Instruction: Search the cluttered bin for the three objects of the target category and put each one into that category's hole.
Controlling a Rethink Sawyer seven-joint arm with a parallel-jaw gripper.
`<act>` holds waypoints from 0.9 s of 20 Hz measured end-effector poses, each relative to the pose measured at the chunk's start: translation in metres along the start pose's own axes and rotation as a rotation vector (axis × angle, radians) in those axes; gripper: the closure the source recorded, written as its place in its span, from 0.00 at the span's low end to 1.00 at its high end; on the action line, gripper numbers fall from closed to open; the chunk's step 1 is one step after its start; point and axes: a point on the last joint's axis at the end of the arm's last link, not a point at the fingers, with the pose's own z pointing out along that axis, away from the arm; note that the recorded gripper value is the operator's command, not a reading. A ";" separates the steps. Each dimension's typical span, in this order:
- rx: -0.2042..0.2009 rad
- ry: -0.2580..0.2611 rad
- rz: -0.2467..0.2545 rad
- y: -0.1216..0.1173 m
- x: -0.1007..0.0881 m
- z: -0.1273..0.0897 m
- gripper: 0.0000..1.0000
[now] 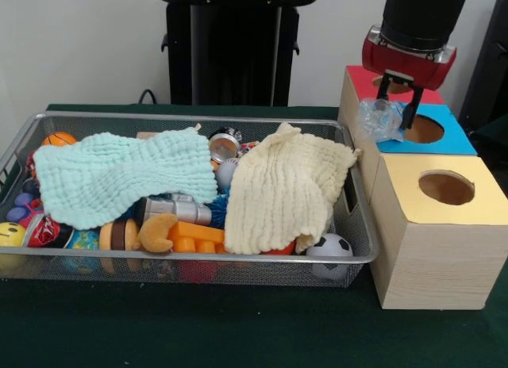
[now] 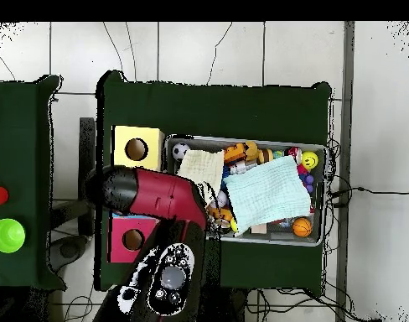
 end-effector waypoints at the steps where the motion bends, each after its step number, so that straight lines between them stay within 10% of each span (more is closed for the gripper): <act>1: 0.002 -0.001 -0.005 0.001 0.002 0.000 1.00; 18: -0.012 -0.068 -0.099 0.029 0.068 -0.009 1.00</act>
